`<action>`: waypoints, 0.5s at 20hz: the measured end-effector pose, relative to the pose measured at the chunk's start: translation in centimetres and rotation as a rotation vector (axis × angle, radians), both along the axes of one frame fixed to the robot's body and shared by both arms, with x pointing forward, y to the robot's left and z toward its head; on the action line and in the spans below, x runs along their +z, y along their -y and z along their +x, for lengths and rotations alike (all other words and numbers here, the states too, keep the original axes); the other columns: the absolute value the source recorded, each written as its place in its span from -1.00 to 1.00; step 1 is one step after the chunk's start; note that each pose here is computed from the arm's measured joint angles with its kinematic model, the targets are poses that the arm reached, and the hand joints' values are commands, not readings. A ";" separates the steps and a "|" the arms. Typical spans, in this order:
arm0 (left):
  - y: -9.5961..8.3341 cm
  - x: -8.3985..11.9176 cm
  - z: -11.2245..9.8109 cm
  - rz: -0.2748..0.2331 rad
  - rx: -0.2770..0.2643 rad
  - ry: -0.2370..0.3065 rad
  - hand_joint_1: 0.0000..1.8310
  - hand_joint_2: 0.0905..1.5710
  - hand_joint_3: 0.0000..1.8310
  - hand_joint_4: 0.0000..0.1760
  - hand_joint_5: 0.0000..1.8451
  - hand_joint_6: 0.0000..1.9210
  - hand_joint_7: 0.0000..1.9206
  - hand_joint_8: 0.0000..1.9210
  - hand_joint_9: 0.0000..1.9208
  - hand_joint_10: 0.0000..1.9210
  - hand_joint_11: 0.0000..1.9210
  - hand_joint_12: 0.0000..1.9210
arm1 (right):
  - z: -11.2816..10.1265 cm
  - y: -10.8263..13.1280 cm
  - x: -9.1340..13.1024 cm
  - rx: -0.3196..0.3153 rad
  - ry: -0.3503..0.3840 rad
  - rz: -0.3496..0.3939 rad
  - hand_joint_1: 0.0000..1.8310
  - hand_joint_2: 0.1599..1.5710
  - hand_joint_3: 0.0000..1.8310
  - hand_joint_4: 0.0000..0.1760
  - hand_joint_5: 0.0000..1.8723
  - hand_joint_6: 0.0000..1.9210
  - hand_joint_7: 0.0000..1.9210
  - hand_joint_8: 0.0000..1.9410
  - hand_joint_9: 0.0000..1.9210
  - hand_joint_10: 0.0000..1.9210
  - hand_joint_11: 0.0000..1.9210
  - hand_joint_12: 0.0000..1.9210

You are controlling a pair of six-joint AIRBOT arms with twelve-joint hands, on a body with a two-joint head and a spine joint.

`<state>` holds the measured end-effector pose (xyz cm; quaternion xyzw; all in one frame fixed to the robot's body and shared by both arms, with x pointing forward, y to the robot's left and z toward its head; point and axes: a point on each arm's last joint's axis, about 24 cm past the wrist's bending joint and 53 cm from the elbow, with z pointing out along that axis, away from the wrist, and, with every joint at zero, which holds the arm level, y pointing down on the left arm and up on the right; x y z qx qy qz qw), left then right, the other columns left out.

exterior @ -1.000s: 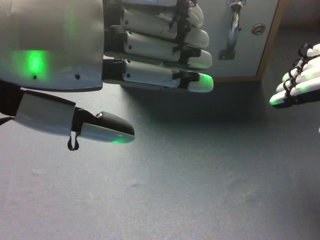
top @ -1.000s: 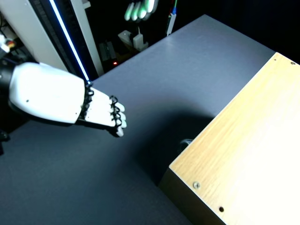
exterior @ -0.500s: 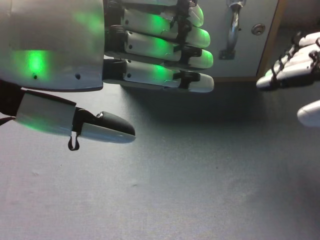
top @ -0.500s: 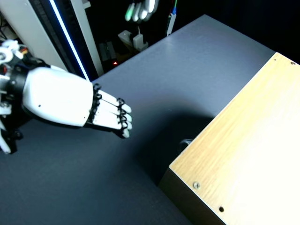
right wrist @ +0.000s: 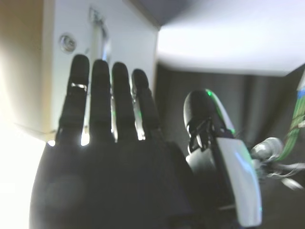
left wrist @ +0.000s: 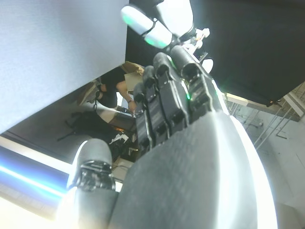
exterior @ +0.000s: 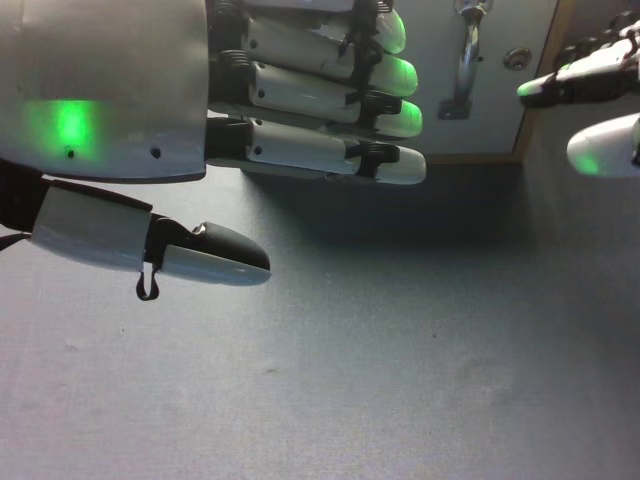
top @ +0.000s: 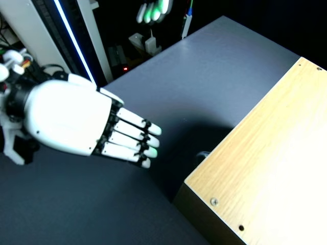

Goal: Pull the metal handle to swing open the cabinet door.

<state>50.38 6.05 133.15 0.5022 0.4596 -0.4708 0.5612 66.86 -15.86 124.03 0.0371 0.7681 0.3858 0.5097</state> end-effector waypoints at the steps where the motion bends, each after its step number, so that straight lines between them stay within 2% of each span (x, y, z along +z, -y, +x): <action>1: 0.0 0.0 0.0 0.000 0.001 0.000 -1.00 0.79 -1.00 -1.00 -0.62 -1.00 -0.61 -1.00 -0.63 -1.00 -0.99 -0.16 | 0.4 0.6 0.0 -0.041 -0.022 0.043 -1.00 0.98 -1.00 -1.00 -0.75 -0.99 -0.75 -1.00 -0.76 -1.00 -1.00 -0.26; 2: 0.0 0.0 0.0 0.000 0.000 -0.001 -1.00 0.79 -1.00 -1.00 -0.62 -1.00 -0.61 -1.00 -0.63 -1.00 -0.99 -0.16 | 0.9 1.4 0.1 -0.095 -0.048 0.100 -1.00 0.98 -1.00 -1.00 -0.75 -1.00 -0.75 -1.00 -0.76 -1.00 -1.00 -0.28; 3: 0.0 0.0 0.0 0.000 0.000 -0.001 -1.00 0.79 -1.00 -1.00 -0.63 -1.00 -0.62 -1.00 -0.63 -1.00 -1.00 -0.16 | 1.2 2.0 -0.2 -0.132 -0.067 0.126 -1.00 0.98 -1.00 -1.00 -0.74 -0.99 -0.74 -1.00 -0.76 -1.00 -1.00 -0.28; 6: 0.0 0.0 0.0 0.000 0.001 0.000 -1.00 0.79 -1.00 -1.00 -0.62 -1.00 -0.61 -1.00 -0.62 -1.00 -1.00 -0.16 | 1.5 2.6 -0.1 -0.174 -0.061 0.138 -1.00 0.98 -1.00 -1.00 -0.74 -1.00 -0.75 -1.00 -0.76 -1.00 -1.00 -0.28; 10: 0.0 0.0 0.0 0.000 0.001 0.000 -1.00 0.81 -0.99 -1.00 -0.62 -1.00 -0.61 -1.00 -0.63 -1.00 -1.00 -0.16 | 1.2 2.6 -1.4 -0.220 -0.155 0.230 -1.00 0.99 -1.00 -1.00 -0.76 -1.00 -0.76 -1.00 -0.77 -1.00 -1.00 -0.32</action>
